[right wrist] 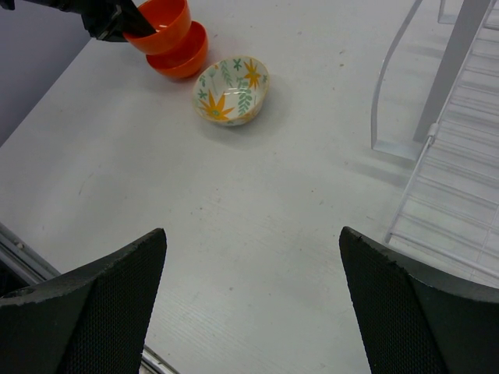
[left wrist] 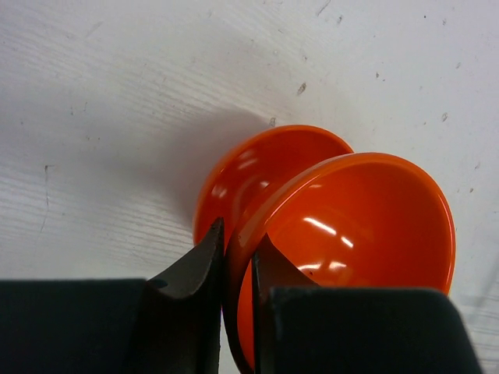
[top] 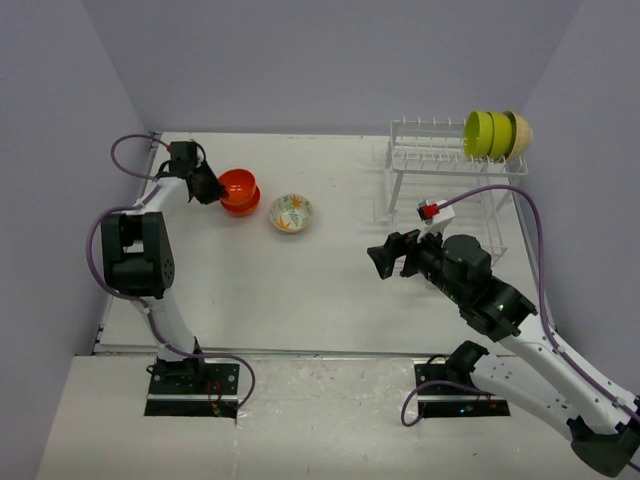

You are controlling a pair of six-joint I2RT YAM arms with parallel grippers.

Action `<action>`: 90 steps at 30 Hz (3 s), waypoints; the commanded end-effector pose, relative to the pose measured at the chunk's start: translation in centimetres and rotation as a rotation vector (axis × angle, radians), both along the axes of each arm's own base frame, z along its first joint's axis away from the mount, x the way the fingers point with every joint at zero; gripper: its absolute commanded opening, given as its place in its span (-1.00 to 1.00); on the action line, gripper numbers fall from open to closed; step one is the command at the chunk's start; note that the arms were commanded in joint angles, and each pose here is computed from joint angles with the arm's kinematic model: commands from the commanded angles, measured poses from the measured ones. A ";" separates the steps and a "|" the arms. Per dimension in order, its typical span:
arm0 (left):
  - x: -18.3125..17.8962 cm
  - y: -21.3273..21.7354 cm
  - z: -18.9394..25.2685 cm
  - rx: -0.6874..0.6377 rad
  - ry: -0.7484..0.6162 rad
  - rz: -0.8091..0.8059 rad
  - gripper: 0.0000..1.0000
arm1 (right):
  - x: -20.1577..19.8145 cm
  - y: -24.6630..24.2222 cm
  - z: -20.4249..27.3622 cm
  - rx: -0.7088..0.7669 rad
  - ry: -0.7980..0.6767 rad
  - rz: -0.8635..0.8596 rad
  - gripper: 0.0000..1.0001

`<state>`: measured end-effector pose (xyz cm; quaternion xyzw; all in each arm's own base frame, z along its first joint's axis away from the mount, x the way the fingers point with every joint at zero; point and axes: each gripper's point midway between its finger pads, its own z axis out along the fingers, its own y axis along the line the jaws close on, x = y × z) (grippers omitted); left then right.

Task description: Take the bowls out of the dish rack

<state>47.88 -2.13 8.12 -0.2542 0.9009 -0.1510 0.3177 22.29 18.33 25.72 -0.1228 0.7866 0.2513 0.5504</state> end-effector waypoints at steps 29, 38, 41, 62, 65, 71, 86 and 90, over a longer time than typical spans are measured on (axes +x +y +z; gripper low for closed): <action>2.3 -1.9 3.0 -0.063 -0.104 -0.038 -0.51 | 0.6 0.0 0.0 -0.018 -0.019 -0.015 0.84; 2.3 -1.9 3.7 -0.065 -0.114 -0.037 -0.45 | 0.5 0.1 0.0 -0.019 -0.021 -0.004 0.84; 2.3 -2.0 4.5 -0.070 -0.127 -0.036 -0.37 | 0.5 0.1 0.0 -0.019 -0.023 -0.004 0.84; 1.3 -1.1 9.2 -0.038 -0.191 0.013 -0.47 | 0.6 0.1 0.0 -0.018 -0.024 -0.003 0.85; 0.5 -0.5 9.9 -0.017 -0.196 0.048 -0.53 | 0.6 0.1 0.0 -0.018 -0.022 -0.007 0.84; -3.0 0.4 14.6 0.052 -0.286 0.058 -0.11 | 1.0 0.0 -0.2 -0.013 -0.016 -0.034 0.85; -21.2 -2.1 16.2 0.187 -0.509 -0.184 1.00 | 7.9 -11.3 10.6 -0.364 -0.046 -0.728 0.98; -21.5 -2.4 14.7 0.179 -0.490 -0.202 1.00 | 11.3 -15.5 15.7 -0.489 -0.094 -0.914 0.98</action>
